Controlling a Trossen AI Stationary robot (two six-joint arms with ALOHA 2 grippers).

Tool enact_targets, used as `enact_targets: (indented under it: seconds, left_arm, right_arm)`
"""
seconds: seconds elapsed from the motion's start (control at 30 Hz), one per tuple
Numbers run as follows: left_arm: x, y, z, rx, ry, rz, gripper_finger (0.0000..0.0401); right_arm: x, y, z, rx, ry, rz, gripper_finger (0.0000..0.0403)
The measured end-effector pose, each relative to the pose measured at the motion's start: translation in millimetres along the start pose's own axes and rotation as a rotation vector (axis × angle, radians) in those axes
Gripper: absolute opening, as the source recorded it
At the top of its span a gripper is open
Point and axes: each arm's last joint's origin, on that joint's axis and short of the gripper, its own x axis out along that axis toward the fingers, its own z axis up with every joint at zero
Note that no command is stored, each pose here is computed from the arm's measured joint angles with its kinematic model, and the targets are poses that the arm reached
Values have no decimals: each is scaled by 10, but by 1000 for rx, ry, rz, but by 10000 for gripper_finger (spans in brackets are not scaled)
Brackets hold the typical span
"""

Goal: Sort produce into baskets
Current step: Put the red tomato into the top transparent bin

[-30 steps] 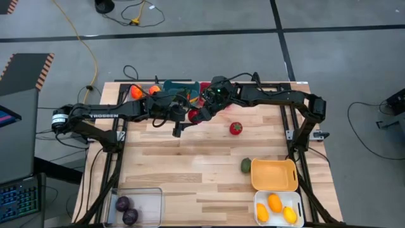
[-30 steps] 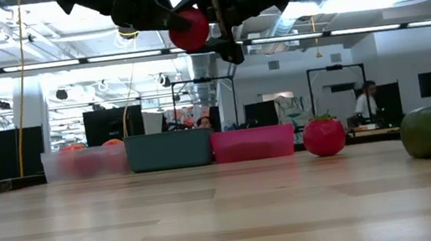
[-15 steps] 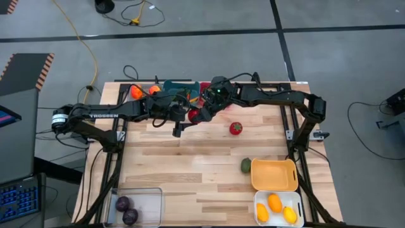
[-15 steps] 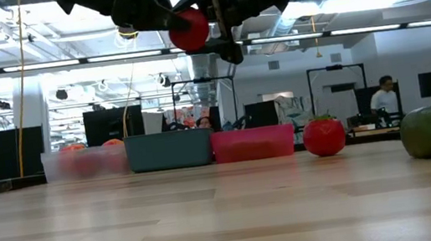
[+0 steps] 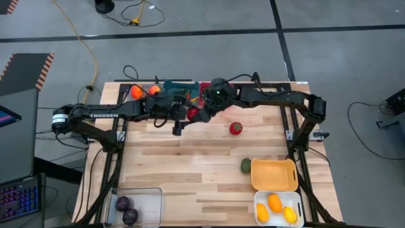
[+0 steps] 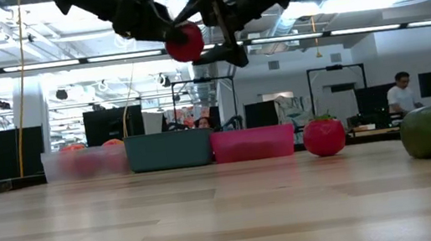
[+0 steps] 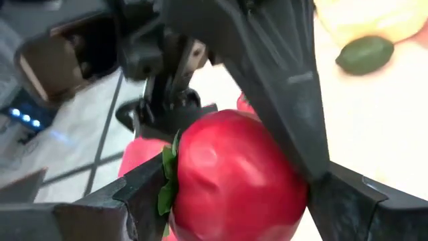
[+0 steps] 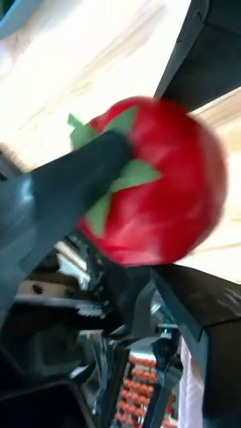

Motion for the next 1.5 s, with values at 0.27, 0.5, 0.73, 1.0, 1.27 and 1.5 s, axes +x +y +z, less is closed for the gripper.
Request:
enact_targets:
  seconds: [0.27, 0.5, 0.73, 1.0, 1.27, 1.5]
  left_arm:
    - [-3, 3, -57, -16, 92, 62, 277]
    - [-32, 48, -213, -5, 312, 215, 277]
    - [-114, 302, -471, -57, 518, 380, 277]
    - [-310, 753, -865, -293, 643, 549, 277]
    - [-577, 1014, -1235, -576, 757, 692, 277]
    - [-733, 1052, -1420, -742, 841, 728, 277]
  right_arm:
    - [-100, -235, -25, 88, 72, -140, 396]
    - [-175, -366, -32, 62, 119, -198, 396]
    - [-176, -369, -49, 55, 134, -204, 396]
    - [-134, -307, -92, 12, 152, -189, 396]
    - [-80, -225, -152, -7, 173, -174, 396]
    - [-36, -155, -205, -21, 190, -160, 396]
